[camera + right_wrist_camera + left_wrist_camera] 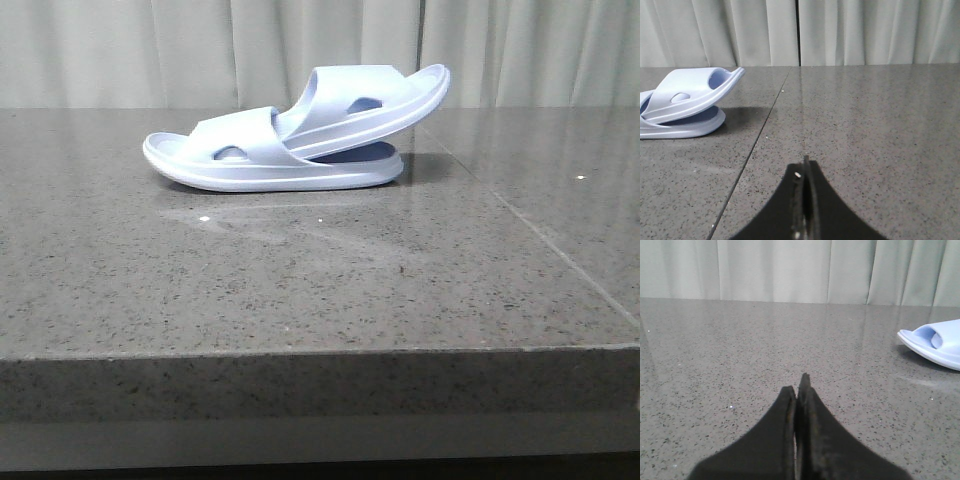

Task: Insert blue slippers together front up

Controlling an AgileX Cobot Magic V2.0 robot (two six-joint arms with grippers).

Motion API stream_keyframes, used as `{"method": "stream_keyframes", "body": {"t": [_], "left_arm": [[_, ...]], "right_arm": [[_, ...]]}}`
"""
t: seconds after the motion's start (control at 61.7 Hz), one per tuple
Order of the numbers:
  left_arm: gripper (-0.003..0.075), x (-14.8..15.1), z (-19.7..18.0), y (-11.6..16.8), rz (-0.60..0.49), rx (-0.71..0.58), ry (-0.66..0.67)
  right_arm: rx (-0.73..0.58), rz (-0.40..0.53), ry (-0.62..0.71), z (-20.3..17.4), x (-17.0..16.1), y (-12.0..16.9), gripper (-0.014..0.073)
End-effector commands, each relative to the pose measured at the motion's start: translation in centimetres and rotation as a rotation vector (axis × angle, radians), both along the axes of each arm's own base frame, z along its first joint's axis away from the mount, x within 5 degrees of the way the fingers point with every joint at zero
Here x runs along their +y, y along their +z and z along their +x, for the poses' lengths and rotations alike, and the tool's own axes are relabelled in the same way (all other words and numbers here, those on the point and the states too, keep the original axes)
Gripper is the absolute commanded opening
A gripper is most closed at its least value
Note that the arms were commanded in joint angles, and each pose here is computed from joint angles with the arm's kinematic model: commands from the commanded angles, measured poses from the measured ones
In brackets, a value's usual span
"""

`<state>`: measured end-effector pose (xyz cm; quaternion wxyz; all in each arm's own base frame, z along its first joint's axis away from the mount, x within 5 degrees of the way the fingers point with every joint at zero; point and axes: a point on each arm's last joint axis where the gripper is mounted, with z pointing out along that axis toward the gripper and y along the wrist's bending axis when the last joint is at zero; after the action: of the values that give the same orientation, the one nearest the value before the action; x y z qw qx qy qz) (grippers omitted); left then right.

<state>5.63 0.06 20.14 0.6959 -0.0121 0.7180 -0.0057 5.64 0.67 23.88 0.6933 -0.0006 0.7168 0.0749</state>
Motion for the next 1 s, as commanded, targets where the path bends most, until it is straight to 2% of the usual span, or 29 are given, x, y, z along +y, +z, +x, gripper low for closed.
{"method": "stream_keyframes", "body": {"t": [0.0,0.308,0.988], "left_arm": [[-0.0020,0.0,-0.1,0.7,-0.016,-0.096,-0.003],[-0.0020,0.0,-0.1,0.7,-0.016,-0.096,-0.003],[-0.0020,0.0,-0.1,0.7,-0.016,-0.096,-0.003]], "right_arm": [[-0.114,0.006,-0.016,-0.4,-0.2,0.3,-0.0107],[-0.087,0.009,-0.020,-0.1,-0.2,-3.5,-0.0107],[-0.079,0.009,-0.019,-0.1,-0.2,-3.5,-0.0107]]}}
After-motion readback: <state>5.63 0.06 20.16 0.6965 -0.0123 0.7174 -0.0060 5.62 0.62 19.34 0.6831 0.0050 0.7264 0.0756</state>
